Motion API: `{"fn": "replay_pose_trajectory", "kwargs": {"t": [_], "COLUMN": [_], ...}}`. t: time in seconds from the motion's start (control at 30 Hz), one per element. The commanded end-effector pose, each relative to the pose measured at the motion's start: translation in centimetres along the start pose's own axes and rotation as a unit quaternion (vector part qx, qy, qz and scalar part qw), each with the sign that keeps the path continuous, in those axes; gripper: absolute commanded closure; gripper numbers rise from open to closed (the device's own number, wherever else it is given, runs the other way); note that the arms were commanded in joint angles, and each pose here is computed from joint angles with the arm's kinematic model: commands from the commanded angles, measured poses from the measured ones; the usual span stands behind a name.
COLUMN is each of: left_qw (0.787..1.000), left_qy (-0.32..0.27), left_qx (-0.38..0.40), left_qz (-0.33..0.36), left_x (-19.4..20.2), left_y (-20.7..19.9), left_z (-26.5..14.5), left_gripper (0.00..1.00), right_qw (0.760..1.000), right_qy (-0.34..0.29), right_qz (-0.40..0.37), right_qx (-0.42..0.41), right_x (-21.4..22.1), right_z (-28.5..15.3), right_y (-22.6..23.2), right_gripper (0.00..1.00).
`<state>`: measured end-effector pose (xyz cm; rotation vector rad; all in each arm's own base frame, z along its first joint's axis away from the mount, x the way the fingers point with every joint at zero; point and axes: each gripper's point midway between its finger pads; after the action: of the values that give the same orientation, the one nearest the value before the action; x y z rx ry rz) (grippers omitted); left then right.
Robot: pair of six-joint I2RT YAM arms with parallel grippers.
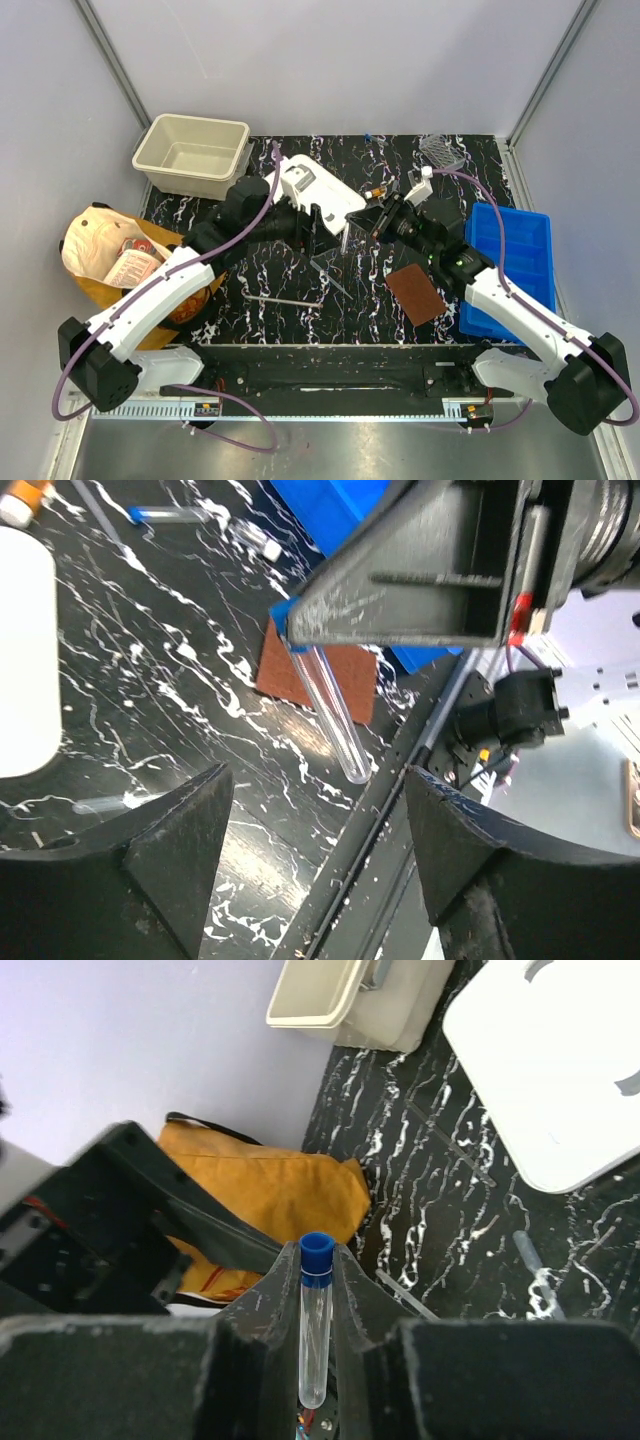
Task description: Organize the chemistry lab equipment
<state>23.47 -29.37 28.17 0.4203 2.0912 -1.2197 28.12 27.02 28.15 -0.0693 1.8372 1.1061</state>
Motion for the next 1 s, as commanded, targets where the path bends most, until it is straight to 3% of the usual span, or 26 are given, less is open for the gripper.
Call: {"fn": "replay_pose_trajectory", "kwargs": {"t": [0.0, 0.17, 0.37, 0.6, 0.83, 0.97], "left_qw": [0.997, 0.996, 0.994, 0.995, 0.996, 0.998], "left_qy": [0.02, 0.034, 0.051, 0.057, 0.07, 0.058], "left_qx": [0.078, 0.082, 0.088, 0.086, 0.063, 0.029], "left_qz": [0.014, -0.014, -0.03, -0.012, 0.0, 0.018], "left_x": [0.8, 1.3, 2.0, 2.3, 2.4, 1.8], "left_y": [-2.1, -1.6, -1.4, -1.3, -0.5, 0.4], "left_z": [0.7, 1.7, 2.5, 2.1, 2.3, 1.9], "left_gripper": [0.28, 0.43, 0.46, 0.68, 0.9, 0.97], "right_qw": [0.996, 0.993, 0.994, 0.996, 0.997, 0.996], "right_qy": [-0.047, -0.047, -0.039, -0.03, -0.005, 0.016], "right_qz": [0.022, 0.045, 0.049, 0.041, 0.029, -0.002], "right_qx": [-0.071, -0.094, -0.091, -0.075, -0.075, -0.09], "right_x": [-2.7, -2.1, -0.7, 0.8, 2.1, 2.7], "right_z": [-0.5, 0.0, 0.5, -0.7, -2.0, -2.6], "right_y": [3.6, 4.6, 4.5, 3.3, 3.3, 3.7], "right_gripper": [0.82, 0.83, 0.83, 0.83, 0.77, 0.71]}}
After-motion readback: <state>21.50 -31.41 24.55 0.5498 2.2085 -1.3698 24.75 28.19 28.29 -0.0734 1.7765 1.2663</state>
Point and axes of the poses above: each gripper's point midway between its finger pads, its own z axis out along the fingers, its own y axis along the line the jaws close on, x = y × z, and after that the axes turned 14 degrees about -z, right-handed
